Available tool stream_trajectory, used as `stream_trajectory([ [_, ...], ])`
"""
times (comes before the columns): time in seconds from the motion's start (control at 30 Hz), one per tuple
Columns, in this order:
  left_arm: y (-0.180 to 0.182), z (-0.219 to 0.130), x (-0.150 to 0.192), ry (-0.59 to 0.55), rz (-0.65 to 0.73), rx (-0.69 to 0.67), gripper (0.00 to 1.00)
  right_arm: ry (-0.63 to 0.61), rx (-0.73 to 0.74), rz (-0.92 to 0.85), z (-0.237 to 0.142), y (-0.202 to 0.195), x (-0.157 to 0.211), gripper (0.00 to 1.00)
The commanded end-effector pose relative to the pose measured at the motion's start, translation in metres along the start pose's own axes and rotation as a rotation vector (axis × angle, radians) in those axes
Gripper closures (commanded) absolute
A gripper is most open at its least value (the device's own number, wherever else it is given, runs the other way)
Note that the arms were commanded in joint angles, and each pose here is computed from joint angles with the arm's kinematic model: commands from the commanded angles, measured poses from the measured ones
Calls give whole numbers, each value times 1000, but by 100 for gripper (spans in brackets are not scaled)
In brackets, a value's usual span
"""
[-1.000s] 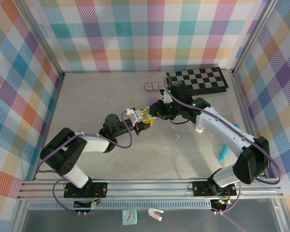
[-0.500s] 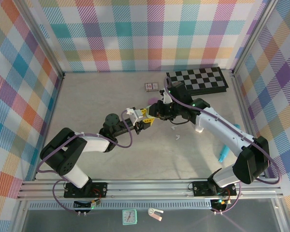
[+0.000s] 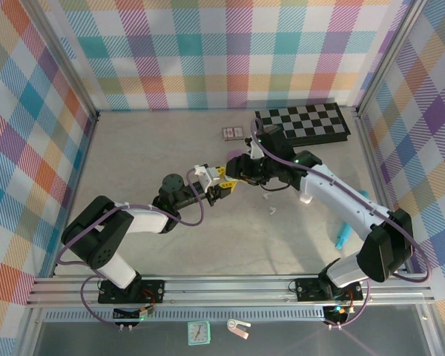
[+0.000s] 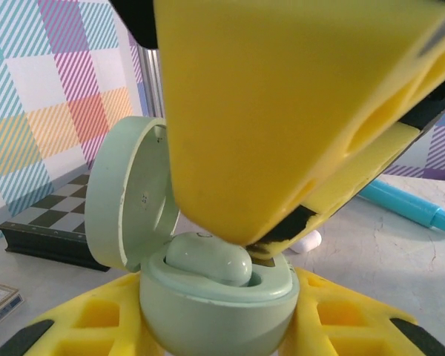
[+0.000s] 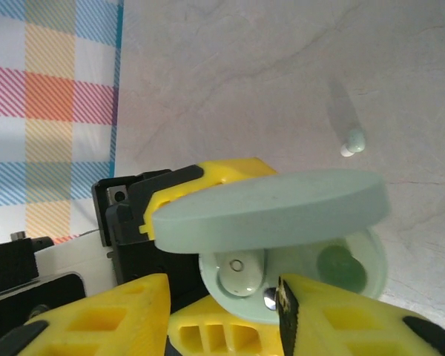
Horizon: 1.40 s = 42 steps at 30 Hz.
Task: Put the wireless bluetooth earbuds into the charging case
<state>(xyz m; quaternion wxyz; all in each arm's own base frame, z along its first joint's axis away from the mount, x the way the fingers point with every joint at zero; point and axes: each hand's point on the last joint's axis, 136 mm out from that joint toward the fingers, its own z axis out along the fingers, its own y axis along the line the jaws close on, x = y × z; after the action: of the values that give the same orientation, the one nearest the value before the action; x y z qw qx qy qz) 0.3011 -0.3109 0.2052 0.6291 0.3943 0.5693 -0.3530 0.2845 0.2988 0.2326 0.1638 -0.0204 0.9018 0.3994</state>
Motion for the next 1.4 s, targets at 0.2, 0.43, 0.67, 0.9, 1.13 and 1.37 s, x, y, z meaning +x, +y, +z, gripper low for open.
stream_trajectory([
  [0.2, 25, -11, -36, -125, 35, -64, 67, -148, 69, -108, -40, -9, -4, 46],
  [0.43, 58, -51, -46, -151, 27, -165, 68, -263, 170, -34, -52, -44, -12, 45],
  [0.67, 62, -83, -72, -207, 38, -219, 68, -191, 186, 65, -1, -73, -21, 46],
  [0.9, 46, -101, -102, -271, 33, -210, 68, 5, 93, 76, 76, -78, -21, 52],
  [1.13, 33, -110, -116, -256, 50, -191, 67, 139, -23, 129, 134, -80, -18, 53],
  [1.37, 28, -110, -128, -284, 42, -162, 67, 194, -1, 165, 162, -97, -13, 56],
])
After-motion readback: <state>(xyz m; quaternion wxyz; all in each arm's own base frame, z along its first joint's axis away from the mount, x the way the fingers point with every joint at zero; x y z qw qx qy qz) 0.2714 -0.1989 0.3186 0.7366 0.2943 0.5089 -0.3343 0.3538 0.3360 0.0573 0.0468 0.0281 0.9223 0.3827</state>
